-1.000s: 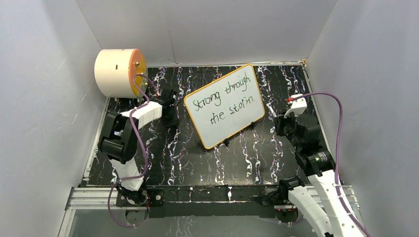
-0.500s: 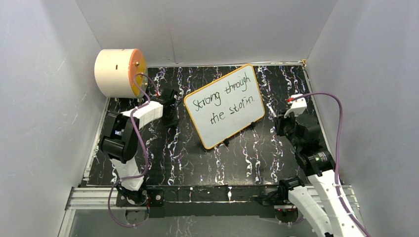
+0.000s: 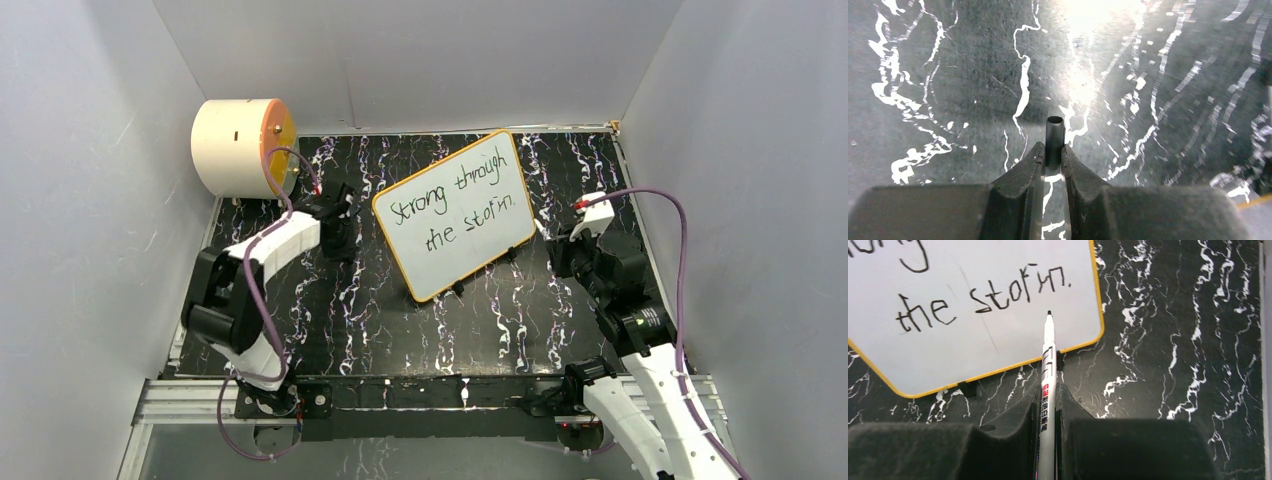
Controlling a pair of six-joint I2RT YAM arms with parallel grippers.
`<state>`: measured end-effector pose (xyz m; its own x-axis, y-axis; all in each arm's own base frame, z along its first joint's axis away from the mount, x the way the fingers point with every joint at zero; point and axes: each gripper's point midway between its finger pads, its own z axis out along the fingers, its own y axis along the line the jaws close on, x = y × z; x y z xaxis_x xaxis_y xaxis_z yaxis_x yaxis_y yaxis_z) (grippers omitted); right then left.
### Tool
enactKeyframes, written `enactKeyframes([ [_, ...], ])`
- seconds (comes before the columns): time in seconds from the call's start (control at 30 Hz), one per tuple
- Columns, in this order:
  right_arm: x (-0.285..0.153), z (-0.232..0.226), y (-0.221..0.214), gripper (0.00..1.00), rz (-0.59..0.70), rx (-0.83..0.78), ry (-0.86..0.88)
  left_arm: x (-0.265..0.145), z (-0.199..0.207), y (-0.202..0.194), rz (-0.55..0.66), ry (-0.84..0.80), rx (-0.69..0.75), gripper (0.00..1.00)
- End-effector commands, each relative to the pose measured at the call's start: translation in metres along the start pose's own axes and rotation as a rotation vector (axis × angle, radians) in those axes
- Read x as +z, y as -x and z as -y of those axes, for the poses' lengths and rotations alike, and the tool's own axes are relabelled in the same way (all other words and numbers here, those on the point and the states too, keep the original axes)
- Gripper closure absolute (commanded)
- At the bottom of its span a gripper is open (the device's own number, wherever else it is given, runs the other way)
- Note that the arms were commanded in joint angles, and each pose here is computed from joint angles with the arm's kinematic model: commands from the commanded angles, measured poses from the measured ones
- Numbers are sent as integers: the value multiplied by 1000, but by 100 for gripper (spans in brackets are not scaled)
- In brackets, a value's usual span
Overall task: Write a sentence on the whiteboard
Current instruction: Close the whiteboard marker at the center of the board.
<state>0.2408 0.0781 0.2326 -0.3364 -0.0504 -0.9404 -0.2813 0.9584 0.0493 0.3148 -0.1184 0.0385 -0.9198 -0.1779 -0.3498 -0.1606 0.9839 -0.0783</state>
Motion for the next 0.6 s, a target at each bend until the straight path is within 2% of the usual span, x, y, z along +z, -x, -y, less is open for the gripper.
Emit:
enactKeyframes([
  [0.0, -2, -21, 23, 100, 100, -17, 121, -56, 6, 19, 139, -109, 127, 100],
  [0.33, -5, -44, 29, 100, 131, -37, 252, -152, 21, 34, 420, -322, 449, 100],
  [0.57, -7, -61, 35, 100, 140, -61, 355, -188, 49, 7, 489, -556, 685, 100],
])
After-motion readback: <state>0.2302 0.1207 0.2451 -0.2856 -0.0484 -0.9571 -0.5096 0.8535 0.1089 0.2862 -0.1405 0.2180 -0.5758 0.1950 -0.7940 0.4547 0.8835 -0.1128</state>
